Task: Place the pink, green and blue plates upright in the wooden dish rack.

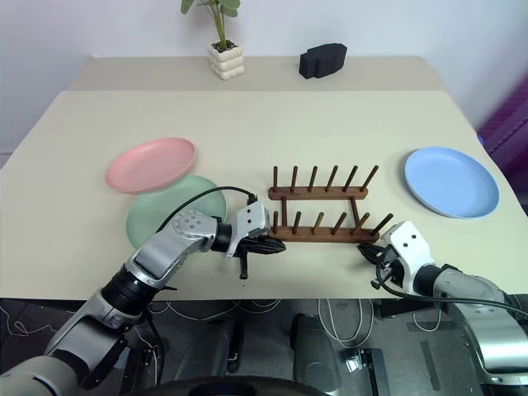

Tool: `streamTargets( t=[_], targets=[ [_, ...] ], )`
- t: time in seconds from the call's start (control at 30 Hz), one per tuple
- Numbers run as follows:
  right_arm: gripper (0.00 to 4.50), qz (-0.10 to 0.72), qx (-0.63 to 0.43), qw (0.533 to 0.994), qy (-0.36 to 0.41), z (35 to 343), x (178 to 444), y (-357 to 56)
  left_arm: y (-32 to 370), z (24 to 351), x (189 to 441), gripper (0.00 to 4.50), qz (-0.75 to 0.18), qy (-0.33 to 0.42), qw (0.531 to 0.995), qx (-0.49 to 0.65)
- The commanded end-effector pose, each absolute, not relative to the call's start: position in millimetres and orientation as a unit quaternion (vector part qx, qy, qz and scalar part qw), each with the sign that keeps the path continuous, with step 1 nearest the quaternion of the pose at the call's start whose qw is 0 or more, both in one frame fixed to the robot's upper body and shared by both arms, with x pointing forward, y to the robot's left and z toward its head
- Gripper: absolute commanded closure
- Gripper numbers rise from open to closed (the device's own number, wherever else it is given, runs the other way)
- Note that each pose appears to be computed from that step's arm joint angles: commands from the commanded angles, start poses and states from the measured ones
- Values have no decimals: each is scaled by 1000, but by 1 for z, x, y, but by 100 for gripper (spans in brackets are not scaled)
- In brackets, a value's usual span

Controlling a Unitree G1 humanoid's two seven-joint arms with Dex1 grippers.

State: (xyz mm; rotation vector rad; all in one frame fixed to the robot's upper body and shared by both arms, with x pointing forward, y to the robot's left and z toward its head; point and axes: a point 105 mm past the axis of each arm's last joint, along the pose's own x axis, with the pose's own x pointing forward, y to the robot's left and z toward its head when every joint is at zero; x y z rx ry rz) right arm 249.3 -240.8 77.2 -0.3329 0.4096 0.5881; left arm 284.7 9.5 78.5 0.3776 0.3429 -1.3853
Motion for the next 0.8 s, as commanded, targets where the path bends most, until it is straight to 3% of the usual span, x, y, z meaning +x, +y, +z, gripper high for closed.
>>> streamTargets(
  t=[0.03, 0.8],
  targets=[
    [450, 282, -178, 921, 200, 74, 257, -247, 15, 78, 295, 447, -605, 154, 759, 187],
    [450, 267, -229, 926, 135, 81, 304, -253, 21, 82, 338, 447, -512, 135, 823, 206]
  ],
)
